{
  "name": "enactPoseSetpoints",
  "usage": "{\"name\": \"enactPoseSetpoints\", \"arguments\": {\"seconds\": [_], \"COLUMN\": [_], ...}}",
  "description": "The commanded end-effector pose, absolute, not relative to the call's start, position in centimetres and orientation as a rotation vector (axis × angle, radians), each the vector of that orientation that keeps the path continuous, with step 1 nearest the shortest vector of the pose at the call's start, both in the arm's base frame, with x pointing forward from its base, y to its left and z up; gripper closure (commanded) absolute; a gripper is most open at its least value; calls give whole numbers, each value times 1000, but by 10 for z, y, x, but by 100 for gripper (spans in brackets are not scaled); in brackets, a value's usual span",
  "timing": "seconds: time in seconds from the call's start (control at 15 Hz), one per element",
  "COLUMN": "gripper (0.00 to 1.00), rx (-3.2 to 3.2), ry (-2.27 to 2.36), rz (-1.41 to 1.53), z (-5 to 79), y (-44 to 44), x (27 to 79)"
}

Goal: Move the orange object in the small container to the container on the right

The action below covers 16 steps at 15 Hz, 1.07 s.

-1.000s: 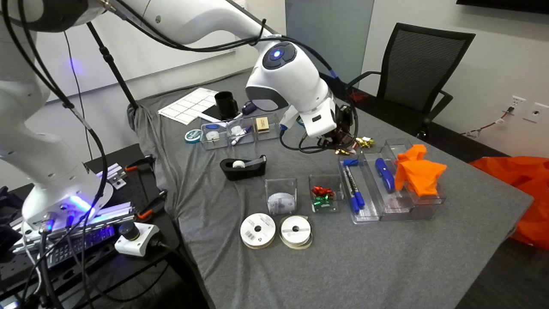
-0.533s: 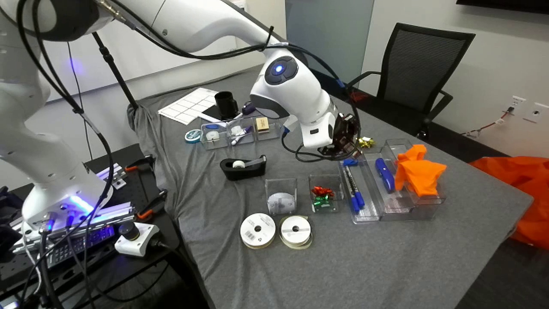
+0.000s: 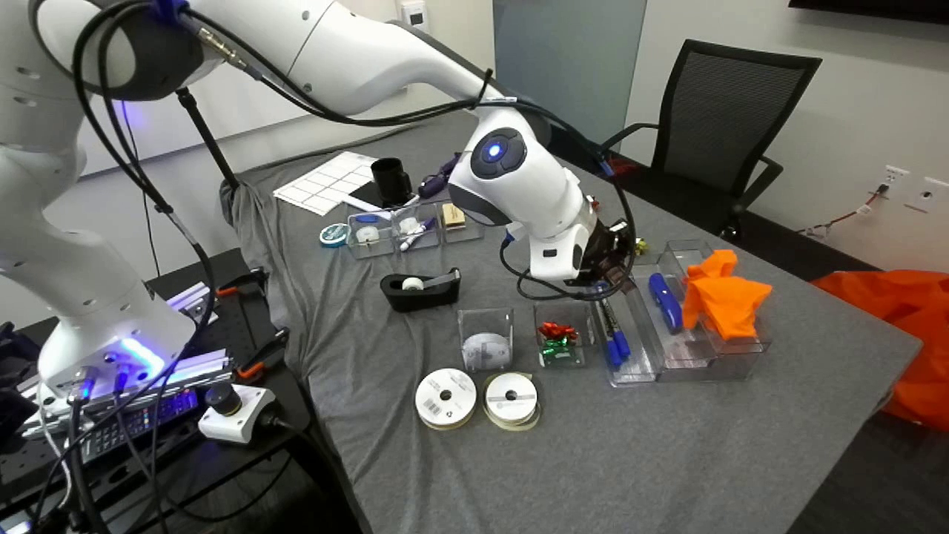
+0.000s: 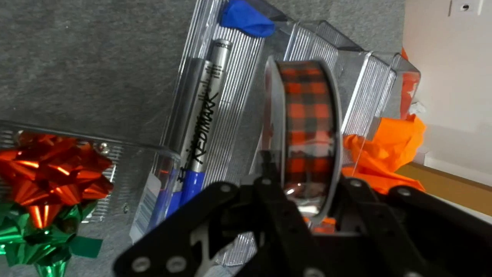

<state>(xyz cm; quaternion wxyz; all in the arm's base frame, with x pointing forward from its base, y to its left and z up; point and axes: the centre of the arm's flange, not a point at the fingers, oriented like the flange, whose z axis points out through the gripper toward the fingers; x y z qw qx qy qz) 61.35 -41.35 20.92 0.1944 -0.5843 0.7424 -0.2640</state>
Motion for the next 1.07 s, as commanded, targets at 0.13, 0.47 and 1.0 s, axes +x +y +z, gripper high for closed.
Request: {"name": "enactPoseSetpoints", "arguments": {"seconds": [0.13, 0.47, 1.0], "gripper": [93, 93, 93], "rx": [-1559, -1565, -1554], "ry": [2094, 2095, 2061], "rz": [-782, -794, -777], "z": [188, 170, 174], "y": [-431, -438, -436], "x": [635, 638, 627]}}
